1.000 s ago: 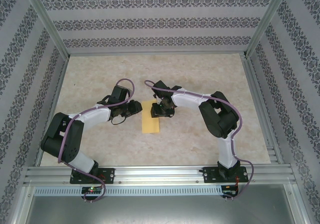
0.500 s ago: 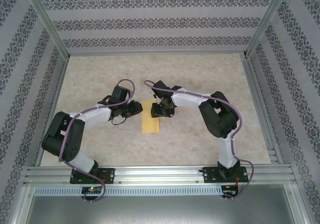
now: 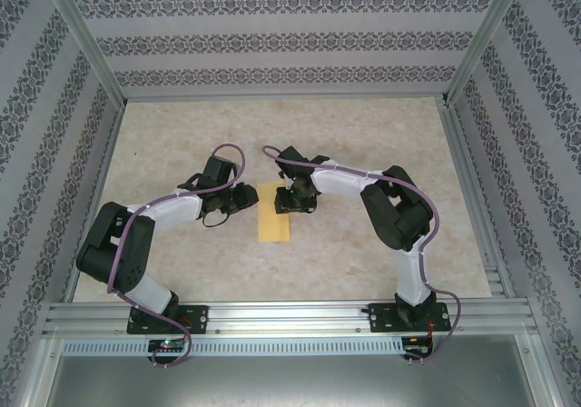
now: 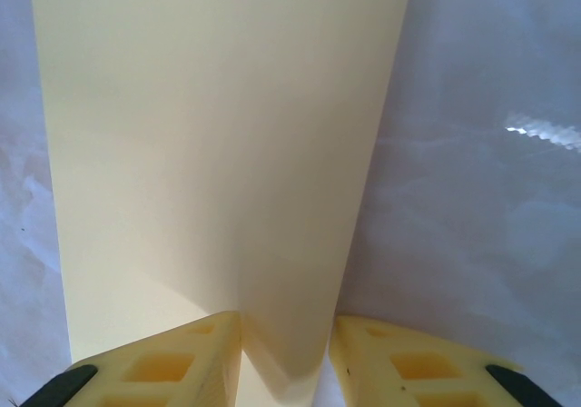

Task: Fold a paper plane with a square sheet of paper (pick it up from the middle)
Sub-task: Hold the square sheet of paper at the center of the table, then fold the square sheet of paper in half at the center of the table.

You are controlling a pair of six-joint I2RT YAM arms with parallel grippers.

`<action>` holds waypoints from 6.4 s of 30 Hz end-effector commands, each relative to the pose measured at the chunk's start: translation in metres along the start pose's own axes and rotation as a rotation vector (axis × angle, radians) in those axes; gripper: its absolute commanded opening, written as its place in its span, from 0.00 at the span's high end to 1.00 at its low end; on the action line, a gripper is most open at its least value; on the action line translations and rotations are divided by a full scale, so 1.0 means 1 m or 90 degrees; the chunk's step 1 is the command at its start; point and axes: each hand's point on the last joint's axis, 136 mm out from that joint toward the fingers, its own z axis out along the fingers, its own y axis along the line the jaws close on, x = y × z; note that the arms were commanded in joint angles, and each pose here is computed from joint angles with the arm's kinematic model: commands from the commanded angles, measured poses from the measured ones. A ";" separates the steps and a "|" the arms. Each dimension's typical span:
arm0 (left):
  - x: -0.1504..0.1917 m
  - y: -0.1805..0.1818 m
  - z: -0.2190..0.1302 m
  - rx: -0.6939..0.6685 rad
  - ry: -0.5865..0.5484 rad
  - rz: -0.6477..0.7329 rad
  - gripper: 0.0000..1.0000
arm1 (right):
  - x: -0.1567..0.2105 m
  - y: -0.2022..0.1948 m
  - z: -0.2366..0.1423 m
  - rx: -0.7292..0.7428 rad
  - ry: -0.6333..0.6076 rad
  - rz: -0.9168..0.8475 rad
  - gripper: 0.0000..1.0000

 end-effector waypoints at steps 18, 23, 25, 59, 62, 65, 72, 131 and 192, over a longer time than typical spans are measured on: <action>-0.015 0.003 -0.007 -0.021 -0.033 -0.001 0.72 | 0.029 -0.044 0.041 0.093 0.065 0.002 0.65; -0.020 0.002 -0.010 0.001 -0.034 -0.023 0.72 | 0.032 -0.044 0.048 0.092 0.076 -0.010 0.64; -0.024 0.004 -0.013 0.004 -0.036 -0.034 0.72 | 0.034 -0.047 0.050 0.097 0.081 -0.010 0.64; 0.012 -0.024 0.041 0.103 0.104 -0.025 0.90 | 0.040 -0.054 0.058 0.102 0.105 -0.007 0.64; 0.018 -0.012 0.045 0.071 0.114 -0.028 0.92 | 0.041 -0.053 0.059 0.102 0.106 -0.006 0.64; 0.023 0.002 0.046 0.031 0.121 -0.031 0.93 | 0.041 -0.054 0.058 0.103 0.106 -0.005 0.64; 0.042 0.033 0.048 -0.037 0.147 -0.025 0.94 | 0.030 -0.041 0.043 0.075 0.081 0.004 0.63; 0.077 0.097 0.051 -0.218 0.217 -0.085 1.00 | -0.004 -0.040 0.004 -0.062 -0.012 0.058 1.00; 0.088 0.094 0.057 -0.206 0.227 -0.100 1.00 | -0.097 -0.012 -0.003 -0.225 -0.161 0.112 1.00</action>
